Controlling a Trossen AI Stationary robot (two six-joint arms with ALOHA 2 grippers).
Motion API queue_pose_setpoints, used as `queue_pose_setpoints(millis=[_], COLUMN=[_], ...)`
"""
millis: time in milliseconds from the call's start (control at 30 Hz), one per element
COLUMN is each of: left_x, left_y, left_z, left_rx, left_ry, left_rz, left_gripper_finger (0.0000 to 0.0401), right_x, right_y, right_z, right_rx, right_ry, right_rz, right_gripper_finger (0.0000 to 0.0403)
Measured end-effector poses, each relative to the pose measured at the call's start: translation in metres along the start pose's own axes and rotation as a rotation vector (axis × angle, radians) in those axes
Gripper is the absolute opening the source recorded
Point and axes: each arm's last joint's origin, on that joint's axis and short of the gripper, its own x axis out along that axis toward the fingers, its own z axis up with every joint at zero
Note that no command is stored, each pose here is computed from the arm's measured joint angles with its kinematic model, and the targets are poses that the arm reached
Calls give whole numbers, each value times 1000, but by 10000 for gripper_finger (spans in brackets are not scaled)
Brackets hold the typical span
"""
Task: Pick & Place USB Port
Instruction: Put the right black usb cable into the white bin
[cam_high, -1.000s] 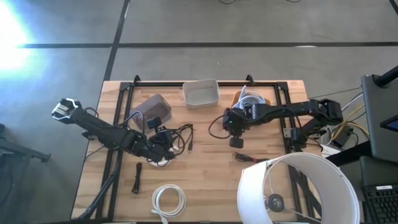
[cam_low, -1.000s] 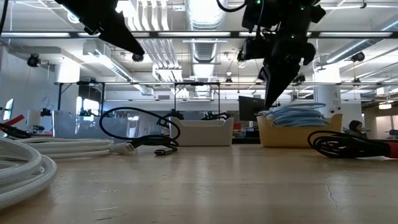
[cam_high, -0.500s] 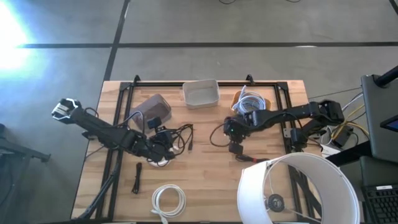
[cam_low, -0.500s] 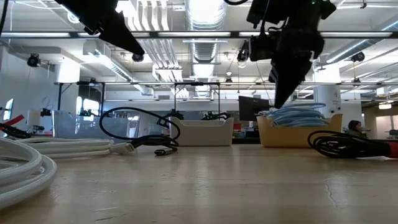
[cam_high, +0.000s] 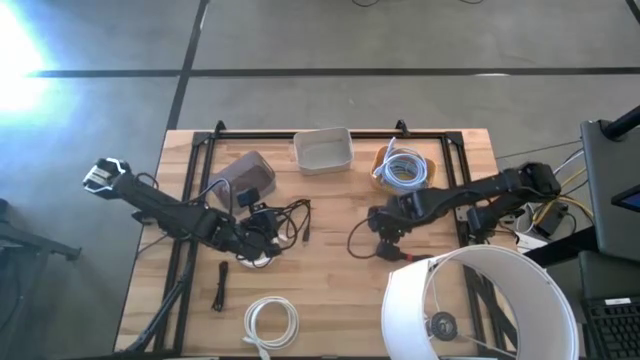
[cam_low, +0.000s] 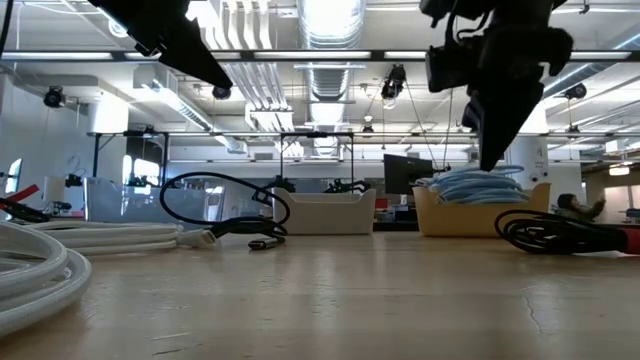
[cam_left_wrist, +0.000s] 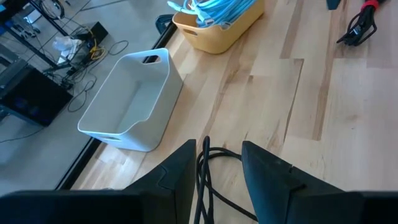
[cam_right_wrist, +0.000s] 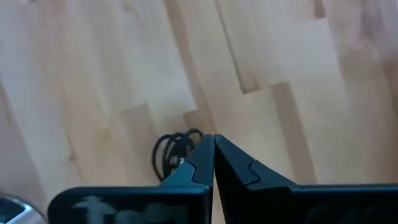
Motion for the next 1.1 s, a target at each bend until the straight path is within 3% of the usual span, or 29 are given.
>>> queue_pose_setpoints(millis=[167, 333, 600, 1100], left_x=[0, 0, 0, 0], left_y=[0, 0, 0, 0], left_z=[0, 0, 0, 0], left_rx=[0, 0, 0, 0], left_ry=[0, 0, 0, 0], left_rz=[0, 0, 0, 0], left_gripper_finger=[133, 133, 133, 133], right_x=[0, 0, 1, 6], right_y=[9, 15, 17, 32], right_z=[-5, -8, -14, -31], right_rx=[-27, 52, 74, 31], right_ry=[4, -7, -18, 68], right_rz=[6, -7, -61, 9], right_gripper_finger=[9, 9, 12, 122])
